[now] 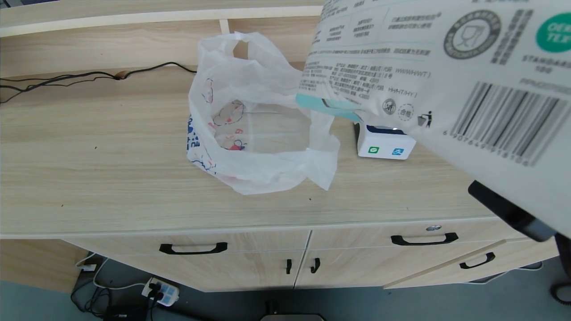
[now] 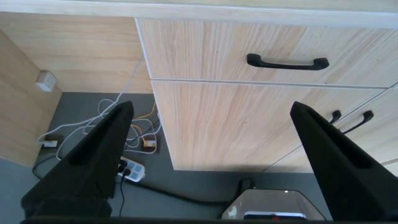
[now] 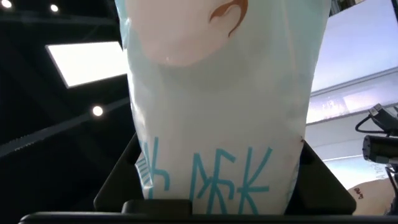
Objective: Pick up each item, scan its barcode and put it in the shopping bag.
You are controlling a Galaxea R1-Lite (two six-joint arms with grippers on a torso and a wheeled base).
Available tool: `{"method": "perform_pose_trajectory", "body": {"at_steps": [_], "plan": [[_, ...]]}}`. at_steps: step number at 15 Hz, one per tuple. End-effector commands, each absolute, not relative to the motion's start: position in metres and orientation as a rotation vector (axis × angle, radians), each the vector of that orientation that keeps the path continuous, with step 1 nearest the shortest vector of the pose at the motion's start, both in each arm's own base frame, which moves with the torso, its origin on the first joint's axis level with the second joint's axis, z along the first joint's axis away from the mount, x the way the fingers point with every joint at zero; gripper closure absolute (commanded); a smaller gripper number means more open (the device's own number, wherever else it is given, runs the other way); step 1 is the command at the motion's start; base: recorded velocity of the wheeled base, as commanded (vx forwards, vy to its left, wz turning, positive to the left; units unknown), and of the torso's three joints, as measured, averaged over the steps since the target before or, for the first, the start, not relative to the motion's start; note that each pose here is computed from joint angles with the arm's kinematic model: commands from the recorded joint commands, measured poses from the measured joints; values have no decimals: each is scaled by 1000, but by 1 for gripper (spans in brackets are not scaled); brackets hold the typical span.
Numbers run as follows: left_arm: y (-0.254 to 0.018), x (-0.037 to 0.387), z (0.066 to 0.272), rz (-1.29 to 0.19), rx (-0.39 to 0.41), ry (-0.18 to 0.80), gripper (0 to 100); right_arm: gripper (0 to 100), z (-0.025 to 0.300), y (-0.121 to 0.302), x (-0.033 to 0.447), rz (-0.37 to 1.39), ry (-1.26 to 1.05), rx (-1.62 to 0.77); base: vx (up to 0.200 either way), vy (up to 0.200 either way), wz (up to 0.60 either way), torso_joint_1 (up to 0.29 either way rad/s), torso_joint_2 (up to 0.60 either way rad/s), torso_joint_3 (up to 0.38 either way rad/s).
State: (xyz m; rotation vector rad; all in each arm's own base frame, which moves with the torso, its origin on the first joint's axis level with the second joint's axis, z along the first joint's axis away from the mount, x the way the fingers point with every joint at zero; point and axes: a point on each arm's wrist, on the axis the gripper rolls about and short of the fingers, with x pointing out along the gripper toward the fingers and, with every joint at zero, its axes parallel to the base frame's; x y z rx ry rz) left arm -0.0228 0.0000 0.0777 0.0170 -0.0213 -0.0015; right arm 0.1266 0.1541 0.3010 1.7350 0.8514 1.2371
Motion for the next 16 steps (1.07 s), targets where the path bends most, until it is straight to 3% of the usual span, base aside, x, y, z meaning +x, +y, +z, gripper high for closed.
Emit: {"method": "perform_pose_trajectory", "body": {"at_steps": [1, 11, 16], "plan": [[0, -23, 78, -3, 17, -20, 0, 100, 300, 154, 127, 1244, 849, 1737, 0, 0, 0, 0, 0, 0], [0, -23, 78, -3, 17, -20, 0, 100, 286, 147, 128, 1217, 985, 1775, 0, 0, 0, 0, 0, 0], [0, -23, 78, -1, 17, -20, 0, 100, 281, 141, 122, 1299, 960, 1752, 0, 0, 0, 0, 0, 0]]}}
